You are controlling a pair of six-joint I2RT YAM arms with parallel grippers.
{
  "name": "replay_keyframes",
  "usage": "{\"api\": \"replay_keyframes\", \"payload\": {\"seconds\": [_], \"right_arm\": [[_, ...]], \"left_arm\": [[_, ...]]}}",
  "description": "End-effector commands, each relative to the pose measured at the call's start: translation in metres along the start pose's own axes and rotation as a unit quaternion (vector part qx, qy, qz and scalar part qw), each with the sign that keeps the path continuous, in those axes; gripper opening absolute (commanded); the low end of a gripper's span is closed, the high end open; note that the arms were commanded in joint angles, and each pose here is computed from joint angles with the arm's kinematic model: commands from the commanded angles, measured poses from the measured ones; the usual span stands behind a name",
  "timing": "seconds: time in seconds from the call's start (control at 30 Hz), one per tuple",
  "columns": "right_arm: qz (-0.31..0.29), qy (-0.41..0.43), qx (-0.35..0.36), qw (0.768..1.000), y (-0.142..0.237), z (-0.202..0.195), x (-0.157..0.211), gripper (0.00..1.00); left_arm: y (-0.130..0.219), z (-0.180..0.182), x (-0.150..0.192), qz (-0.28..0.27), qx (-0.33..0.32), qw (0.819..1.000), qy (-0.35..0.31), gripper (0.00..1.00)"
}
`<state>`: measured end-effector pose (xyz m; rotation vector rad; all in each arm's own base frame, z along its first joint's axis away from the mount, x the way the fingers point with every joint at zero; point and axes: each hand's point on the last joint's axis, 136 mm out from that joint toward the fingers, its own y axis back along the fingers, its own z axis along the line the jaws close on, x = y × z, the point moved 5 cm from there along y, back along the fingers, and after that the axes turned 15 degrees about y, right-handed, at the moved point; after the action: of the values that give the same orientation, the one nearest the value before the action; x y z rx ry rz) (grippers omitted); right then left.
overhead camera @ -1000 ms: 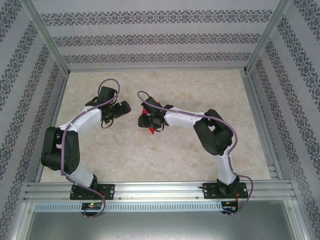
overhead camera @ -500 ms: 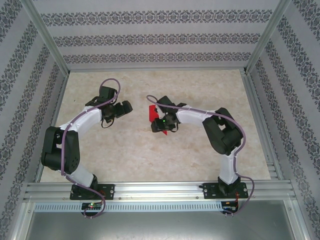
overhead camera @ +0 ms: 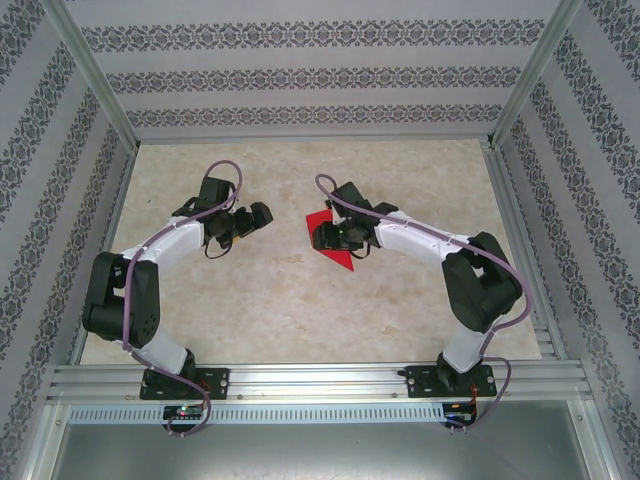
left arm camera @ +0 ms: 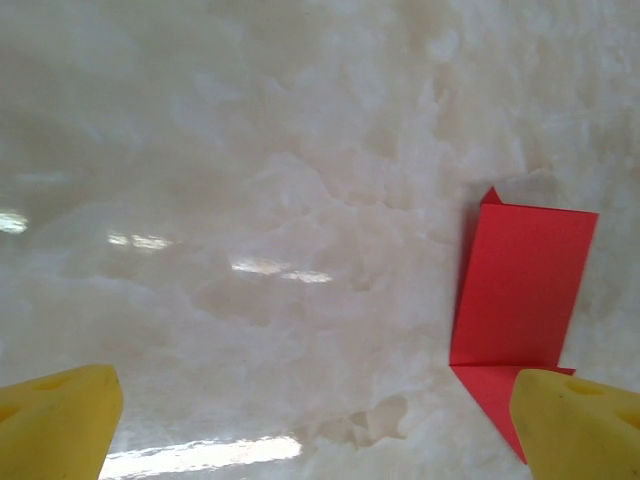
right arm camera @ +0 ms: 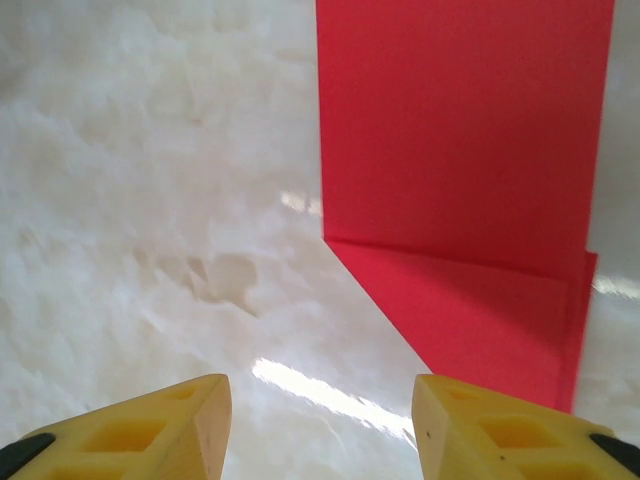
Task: Fold a paper plane with a square sheet of paper (pick it up from the middle)
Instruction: Fold the wing for the fifth time at the center of the table.
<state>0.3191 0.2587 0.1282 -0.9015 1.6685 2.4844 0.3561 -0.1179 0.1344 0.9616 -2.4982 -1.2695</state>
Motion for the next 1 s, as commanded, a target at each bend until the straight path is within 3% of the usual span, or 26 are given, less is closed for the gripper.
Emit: {"api": "replay_keyframes", "payload": {"seconds": [0.0, 0.27, 0.5, 0.63, 0.8, 0.97], "right_arm": [[-0.037, -0.076, 0.038, 0.996, -0.014, -0.01, -0.008, 0.5], [-0.028, -0.133, 0.087, 0.987, -0.037, -0.03, -0.001, 0.5], [0.017, -0.111, 0.074, 0.991, -0.063, -0.029, 0.015, 0.49], [0.04, -0.065, 0.052, 0.996, -0.078, -0.026, 0.025, 0.48], [0.077, 0.056, 0.023, 0.995, -0.092, -0.021, 0.048, 0.47], [0.067, 0.113, -0.029, 0.991, -0.08, -0.011, 0.053, 0.45]], "left_arm": [[-0.009, -0.02, 0.01, 0.034, 0.061, 0.998, -0.002, 1.0], [-0.025, -0.033, 0.023, 0.069, 0.075, 0.995, -0.011, 1.0], [-0.029, -0.032, 0.024, 0.073, 0.066, 0.995, -0.009, 0.99], [-0.028, -0.032, 0.023, 0.073, 0.062, 0.995, -0.011, 0.99], [-0.026, -0.032, 0.024, 0.074, 0.058, 0.995, -0.014, 0.99], [-0.025, -0.028, 0.027, 0.075, 0.054, 0.996, -0.014, 0.99]]}}
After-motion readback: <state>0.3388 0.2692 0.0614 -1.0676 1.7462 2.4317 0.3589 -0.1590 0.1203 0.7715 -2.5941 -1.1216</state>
